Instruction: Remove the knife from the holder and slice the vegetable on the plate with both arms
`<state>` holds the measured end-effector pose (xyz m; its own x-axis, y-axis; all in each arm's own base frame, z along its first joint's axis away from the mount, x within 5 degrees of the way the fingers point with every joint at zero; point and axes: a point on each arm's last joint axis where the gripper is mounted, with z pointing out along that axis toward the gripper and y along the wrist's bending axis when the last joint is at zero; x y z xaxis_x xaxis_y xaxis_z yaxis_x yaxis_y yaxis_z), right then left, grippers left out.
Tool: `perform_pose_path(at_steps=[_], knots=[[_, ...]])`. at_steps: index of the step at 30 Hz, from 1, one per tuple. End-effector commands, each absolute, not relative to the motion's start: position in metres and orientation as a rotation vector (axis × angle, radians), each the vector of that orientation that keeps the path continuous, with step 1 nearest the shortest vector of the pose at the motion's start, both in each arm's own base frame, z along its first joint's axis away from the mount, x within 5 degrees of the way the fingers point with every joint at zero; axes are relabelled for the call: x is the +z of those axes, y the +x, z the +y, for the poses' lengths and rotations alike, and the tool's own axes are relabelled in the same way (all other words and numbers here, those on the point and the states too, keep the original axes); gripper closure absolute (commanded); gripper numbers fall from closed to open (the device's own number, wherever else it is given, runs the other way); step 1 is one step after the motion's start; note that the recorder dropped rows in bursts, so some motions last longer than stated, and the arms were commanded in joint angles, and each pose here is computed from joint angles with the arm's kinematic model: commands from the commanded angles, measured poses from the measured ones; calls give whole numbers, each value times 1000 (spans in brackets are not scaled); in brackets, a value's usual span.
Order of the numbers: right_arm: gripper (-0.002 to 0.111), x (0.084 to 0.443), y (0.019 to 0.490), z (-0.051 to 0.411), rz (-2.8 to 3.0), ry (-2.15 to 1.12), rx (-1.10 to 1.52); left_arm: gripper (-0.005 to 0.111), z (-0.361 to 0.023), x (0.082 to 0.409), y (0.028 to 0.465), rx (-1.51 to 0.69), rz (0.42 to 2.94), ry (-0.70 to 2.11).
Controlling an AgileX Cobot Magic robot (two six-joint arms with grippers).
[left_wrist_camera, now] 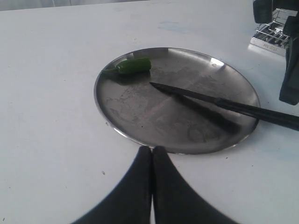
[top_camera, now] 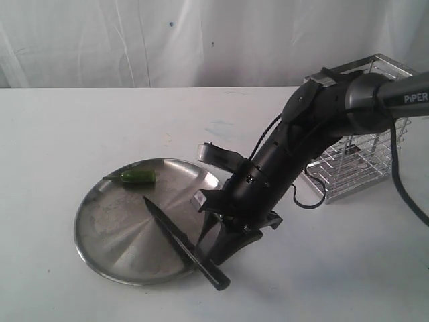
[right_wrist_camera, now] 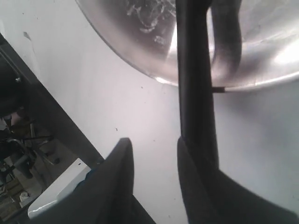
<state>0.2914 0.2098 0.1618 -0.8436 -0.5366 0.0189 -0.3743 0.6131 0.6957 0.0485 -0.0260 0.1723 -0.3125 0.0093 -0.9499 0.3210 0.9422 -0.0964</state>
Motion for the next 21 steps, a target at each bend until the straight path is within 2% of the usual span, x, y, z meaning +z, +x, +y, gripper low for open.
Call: perform_pose_path(at_steps=[1, 7, 10, 13, 14, 18, 21], knots=[[78, 175, 285, 215, -2590, 819, -1082, 107, -27, 172, 48, -334, 1868, 242], [79, 197, 267, 251, -2550, 1103, -1067, 107, -27, 172, 48, -334, 1868, 242], [79, 210, 253, 275, -2560, 1351, -945, 107, -27, 172, 48, -334, 1868, 242], [80, 217, 242, 296, -2689, 1554, -647, 107, -27, 172, 48, -334, 1868, 242], [82, 217, 243, 300, -2756, 1644, -473, 107, -27, 172, 48, -334, 1868, 242], [84, 214, 239, 303, -2886, 1705, 172, 107, -27, 172, 48, -334, 1868, 242], [84, 216, 227, 303, -2862, 1688, 515, 107, -27, 172, 48, -334, 1868, 242]])
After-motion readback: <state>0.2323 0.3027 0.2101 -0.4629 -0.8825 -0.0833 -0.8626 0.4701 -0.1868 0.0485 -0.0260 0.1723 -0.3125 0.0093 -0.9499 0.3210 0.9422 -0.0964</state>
